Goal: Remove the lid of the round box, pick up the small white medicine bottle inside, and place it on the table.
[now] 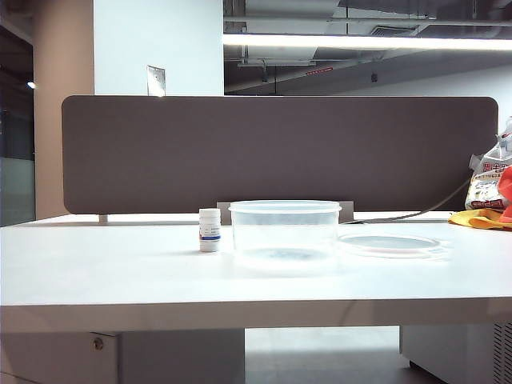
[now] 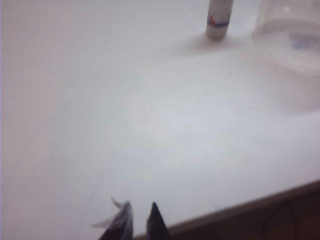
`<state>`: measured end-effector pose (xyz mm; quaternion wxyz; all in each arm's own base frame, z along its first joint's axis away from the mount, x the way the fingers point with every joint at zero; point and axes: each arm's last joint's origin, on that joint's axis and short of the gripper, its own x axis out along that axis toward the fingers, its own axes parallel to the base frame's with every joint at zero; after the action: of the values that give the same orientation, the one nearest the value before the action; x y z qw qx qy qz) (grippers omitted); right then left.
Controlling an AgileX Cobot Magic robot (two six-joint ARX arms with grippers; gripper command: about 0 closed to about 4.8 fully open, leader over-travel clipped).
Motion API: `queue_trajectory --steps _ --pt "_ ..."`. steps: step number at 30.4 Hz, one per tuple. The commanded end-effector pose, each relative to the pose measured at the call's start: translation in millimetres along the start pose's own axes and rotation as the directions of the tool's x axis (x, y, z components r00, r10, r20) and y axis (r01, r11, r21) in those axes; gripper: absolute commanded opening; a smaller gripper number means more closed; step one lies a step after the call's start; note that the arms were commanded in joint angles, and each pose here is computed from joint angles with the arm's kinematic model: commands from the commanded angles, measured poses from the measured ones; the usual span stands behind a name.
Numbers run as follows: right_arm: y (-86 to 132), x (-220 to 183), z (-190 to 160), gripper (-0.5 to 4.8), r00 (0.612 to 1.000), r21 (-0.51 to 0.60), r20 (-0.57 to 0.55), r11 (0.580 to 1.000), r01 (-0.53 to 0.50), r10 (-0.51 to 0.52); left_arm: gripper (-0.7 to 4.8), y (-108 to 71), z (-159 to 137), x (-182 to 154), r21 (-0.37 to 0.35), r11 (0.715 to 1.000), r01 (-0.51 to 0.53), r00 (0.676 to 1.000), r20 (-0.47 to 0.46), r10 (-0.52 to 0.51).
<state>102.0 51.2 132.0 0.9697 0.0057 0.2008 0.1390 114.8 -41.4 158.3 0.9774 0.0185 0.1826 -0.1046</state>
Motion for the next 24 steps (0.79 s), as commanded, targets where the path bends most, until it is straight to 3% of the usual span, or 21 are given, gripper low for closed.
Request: queue_trajectory --steps 1,12,14,16,19,20,22,24 --pt "0 0 3 0.0 1.0 0.004 0.02 1.0 -0.002 0.002 0.53 -0.2 6 0 -0.004 1.0 0.004 0.999 0.048 -0.003" --pt "0 0 3 0.0 1.0 0.003 0.019 1.0 -0.002 0.002 0.52 -0.1 5 -1 -0.003 1.0 0.003 0.999 0.046 -0.003" --pt "0 0 3 0.0 1.0 0.003 0.019 1.0 -0.002 0.002 0.48 5.9 7 -2 0.051 0.992 -0.115 0.991 0.07 0.111" --pt "0 0 3 0.0 1.0 0.003 0.02 1.0 0.0 0.0 0.48 15.6 10 -6 0.084 0.968 -0.235 0.969 0.101 0.226" --pt "0 0 3 0.0 1.0 0.003 0.019 1.0 0.0 0.0 0.49 29.4 14 -17 0.018 0.934 -0.356 0.923 0.166 0.348" --pt "0 0 3 0.0 1.0 0.003 0.02 1.0 0.002 -0.002 0.49 34.4 17 -23 -0.02 0.91 -0.414 0.888 0.211 0.409" --pt "0 0 3 0.0 1.0 0.004 0.02 1.0 0.004 -0.004 0.49 37.2 20 -31 -0.059 0.888 -0.456 0.849 0.27 0.454" --pt "0 0 3 0.0 1.0 0.004 0.02 1.0 0.004 -0.004 0.49 38.1 21 -34 -0.075 0.879 -0.471 0.834 0.286 0.471"
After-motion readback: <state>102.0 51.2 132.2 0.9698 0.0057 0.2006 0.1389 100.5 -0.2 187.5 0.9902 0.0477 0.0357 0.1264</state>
